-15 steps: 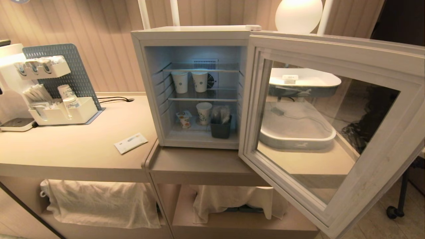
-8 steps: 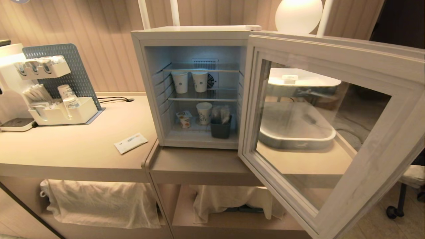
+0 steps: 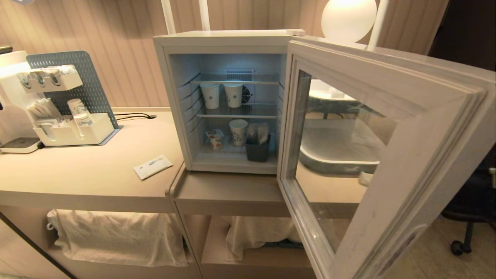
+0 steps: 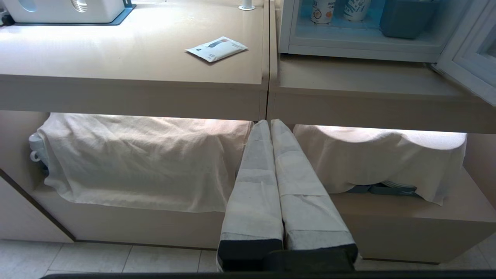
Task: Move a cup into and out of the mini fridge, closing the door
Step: Close the freezer door
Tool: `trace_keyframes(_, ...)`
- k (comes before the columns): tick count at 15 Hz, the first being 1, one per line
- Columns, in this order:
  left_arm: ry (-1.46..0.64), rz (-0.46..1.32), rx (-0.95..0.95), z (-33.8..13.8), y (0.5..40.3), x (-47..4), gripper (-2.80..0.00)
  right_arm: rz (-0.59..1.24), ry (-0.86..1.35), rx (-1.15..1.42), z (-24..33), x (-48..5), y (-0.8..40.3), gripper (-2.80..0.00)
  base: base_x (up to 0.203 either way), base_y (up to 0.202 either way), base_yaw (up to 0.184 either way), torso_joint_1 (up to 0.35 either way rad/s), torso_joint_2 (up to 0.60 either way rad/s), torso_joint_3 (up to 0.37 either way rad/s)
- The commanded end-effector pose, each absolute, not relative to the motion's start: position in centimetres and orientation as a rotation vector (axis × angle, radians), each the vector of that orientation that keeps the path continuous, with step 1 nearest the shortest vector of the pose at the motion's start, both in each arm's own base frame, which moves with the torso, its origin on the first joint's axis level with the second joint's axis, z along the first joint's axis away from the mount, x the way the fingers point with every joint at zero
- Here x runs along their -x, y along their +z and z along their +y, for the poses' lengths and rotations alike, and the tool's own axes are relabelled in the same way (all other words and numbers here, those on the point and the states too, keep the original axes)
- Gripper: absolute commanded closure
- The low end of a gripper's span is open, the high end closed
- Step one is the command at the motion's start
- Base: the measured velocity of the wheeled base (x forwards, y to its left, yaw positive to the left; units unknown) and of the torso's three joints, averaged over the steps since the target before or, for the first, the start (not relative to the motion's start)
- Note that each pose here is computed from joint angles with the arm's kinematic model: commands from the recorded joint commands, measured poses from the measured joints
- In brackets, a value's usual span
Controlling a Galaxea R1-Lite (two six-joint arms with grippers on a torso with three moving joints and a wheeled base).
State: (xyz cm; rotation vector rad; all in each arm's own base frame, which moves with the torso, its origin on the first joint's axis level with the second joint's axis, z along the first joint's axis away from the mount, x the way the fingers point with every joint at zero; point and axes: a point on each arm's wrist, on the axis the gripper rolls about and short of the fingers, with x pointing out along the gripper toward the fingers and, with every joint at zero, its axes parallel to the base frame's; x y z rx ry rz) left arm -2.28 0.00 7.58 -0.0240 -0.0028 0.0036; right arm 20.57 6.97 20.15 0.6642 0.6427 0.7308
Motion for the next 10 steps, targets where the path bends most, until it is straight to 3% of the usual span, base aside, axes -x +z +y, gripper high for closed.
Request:
trace_keyframes(1, 0.004, -0.001, 0.025, 0.0, 7.6, 2.3, 0.00, 0.681, 0.681, -0.627, 11.0, -24.4, 19.1, 0.00, 0.000, 0.000, 0.000, 0.000, 0.00, 0.000)
trace_keyframes(10, 0.004, -0.001, 0.025, 0.0, 7.6, 2.3, 0.00, 0.497, 0.533, -0.323, 26.2, -34.3, 17.9, 0.00, 0.000, 0.000, 0.000, 0.000, 0.00, 0.000)
